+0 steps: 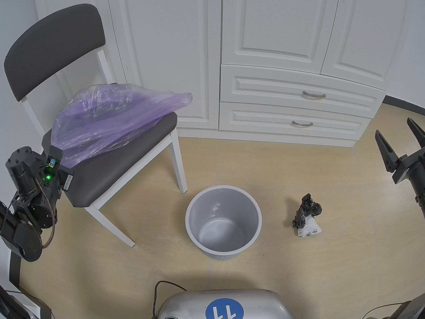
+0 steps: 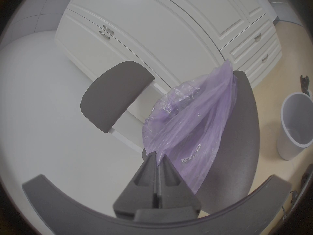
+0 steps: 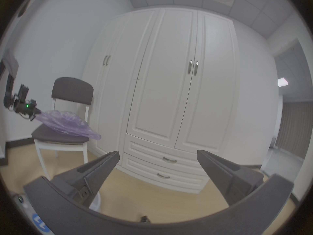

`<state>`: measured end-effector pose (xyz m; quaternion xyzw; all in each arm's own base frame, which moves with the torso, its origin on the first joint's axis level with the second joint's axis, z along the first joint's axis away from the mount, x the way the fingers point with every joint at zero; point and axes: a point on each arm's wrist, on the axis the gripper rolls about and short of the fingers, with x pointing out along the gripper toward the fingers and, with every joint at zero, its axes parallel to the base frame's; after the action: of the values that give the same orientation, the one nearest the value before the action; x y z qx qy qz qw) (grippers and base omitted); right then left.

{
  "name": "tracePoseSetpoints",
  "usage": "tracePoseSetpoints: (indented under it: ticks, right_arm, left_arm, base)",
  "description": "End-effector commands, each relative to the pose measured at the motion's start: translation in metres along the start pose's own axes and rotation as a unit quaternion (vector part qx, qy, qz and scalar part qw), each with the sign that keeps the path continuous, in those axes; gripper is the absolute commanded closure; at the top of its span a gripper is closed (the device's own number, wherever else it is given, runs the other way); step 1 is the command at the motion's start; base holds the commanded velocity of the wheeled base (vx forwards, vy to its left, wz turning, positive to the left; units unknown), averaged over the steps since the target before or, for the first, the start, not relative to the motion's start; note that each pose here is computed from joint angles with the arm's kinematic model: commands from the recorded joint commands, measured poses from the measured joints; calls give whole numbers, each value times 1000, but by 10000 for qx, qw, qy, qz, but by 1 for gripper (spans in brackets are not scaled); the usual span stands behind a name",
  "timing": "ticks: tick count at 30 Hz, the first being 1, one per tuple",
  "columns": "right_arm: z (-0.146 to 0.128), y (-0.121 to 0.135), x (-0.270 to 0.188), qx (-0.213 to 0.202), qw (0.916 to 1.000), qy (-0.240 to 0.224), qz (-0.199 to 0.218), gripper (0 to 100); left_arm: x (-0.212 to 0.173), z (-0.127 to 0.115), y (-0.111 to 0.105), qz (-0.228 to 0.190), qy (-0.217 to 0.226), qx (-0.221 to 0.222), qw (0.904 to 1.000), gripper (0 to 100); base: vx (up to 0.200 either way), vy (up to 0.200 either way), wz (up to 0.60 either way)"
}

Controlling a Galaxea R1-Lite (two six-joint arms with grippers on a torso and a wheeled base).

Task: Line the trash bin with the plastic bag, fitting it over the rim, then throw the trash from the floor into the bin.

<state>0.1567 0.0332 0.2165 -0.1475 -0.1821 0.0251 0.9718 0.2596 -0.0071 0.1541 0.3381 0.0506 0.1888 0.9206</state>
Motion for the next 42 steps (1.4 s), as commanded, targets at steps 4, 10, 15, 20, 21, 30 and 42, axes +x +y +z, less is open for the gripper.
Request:
tracePoseSetpoints:
  ticks: [4, 10, 15, 20, 21, 30, 42]
  right_arm:
    - [9, -9, -16, -644, 9972, -171, -349, 0]
    - [1, -11, -21, -949, 9940, 81, -529, 0]
    - [4, -15, -29, -1215, 9904, 13, -657, 0]
    - [6, -24, -35, -1695, 9798, 106, -1056, 0]
    - [6, -25, -36, -1730, 9785, 123, -1115, 0]
    - [8, -29, -44, -2005, 9673, 293, -1523, 0]
    - [18, -32, -57, -2139, 9590, 207, -1847, 0]
  left_arm:
    - [-20, -16, -2, -67, 62, -21, 10000, 100]
    - [-26, -14, 7, 33, -8, -115, 9999, 100]
    - [-29, -11, 9, 63, -90, -157, 9998, 100]
    - [-31, -6, 13, 68, -255, -352, 9990, 100]
    - [-31, -4, 12, 52, -285, -398, 9988, 100]
    - [-53, 13, 11, -186, -812, -1175, 9896, 100]
    - [-64, 3, 4, -377, -774, -1520, 9846, 100]
  base:
    - [0, 0, 0]
    - [0, 0, 0]
    - [0, 0, 0]
    - [0, 0, 0]
    - [0, 0, 0]
    - [0, 0, 0]
    - [0, 0, 0]
